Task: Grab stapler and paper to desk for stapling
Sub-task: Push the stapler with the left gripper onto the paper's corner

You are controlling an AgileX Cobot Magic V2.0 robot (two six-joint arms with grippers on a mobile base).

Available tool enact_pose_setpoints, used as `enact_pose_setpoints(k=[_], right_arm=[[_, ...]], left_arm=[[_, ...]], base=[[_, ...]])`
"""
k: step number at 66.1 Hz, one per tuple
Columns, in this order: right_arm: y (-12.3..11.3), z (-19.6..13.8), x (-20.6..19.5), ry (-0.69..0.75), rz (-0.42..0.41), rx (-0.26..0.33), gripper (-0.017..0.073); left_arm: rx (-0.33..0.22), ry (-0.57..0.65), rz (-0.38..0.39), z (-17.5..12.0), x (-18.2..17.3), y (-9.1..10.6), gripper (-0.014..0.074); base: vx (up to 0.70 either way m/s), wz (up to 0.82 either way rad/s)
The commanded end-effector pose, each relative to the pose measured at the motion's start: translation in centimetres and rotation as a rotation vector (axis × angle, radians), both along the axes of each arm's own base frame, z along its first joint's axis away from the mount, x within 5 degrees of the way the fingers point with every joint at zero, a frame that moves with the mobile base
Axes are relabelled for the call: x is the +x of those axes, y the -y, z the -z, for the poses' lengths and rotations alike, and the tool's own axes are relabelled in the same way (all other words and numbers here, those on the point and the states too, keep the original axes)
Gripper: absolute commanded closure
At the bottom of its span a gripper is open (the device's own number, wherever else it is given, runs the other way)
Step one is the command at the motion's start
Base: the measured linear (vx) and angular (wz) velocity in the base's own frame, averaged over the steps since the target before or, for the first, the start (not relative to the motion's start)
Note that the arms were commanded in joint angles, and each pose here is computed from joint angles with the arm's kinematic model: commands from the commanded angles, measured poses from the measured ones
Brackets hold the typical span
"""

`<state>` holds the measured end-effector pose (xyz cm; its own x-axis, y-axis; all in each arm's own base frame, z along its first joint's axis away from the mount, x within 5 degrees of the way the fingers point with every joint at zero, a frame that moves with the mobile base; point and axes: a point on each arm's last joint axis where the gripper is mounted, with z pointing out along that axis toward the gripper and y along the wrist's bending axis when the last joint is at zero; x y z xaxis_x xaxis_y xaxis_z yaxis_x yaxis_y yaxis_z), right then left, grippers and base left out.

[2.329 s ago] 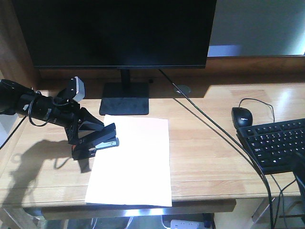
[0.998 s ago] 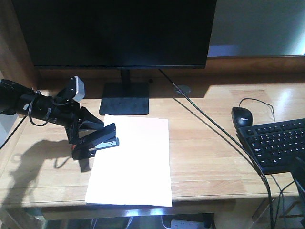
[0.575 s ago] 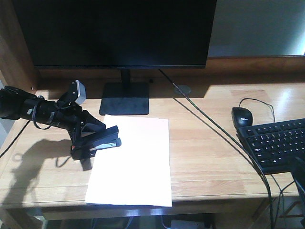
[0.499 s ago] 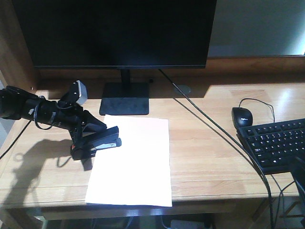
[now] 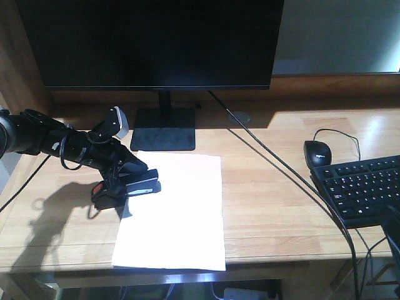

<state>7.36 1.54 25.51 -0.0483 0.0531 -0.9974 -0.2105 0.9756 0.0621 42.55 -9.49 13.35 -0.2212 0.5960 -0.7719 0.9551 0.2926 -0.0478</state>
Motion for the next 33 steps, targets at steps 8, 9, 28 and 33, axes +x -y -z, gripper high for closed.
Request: enact_pose_setpoints(k=[8, 9, 28, 33], right_arm=[[-0.2, -1.4, -0.1, 0.077, -0.026, 0.014, -0.0001], [-0.2, -1.4, -0.1, 0.077, -0.026, 0.014, -0.0001], [-0.2, -1.4, -0.1, 0.077, -0.026, 0.014, -0.0001], [-0.2, -1.4, -0.1, 0.077, -0.026, 0.014, -0.0001]], left_arm=[[0.051, 0.024, 0.056, -1.3, -0.4, 0.9, 0.0601], [0.052, 0.022, 0.058, -1.3, -0.5, 0.9, 0.0601], [0.091, -0.062, 0.059, 0.1, -0.9, 1.4, 0.0601], [0.106, -0.073, 0.061, 0.2, -0.9, 1.3, 0.0601]], base=[[0.0, 0.0], [0.0, 0.0], [0.0, 0.0], [0.0, 0.0]])
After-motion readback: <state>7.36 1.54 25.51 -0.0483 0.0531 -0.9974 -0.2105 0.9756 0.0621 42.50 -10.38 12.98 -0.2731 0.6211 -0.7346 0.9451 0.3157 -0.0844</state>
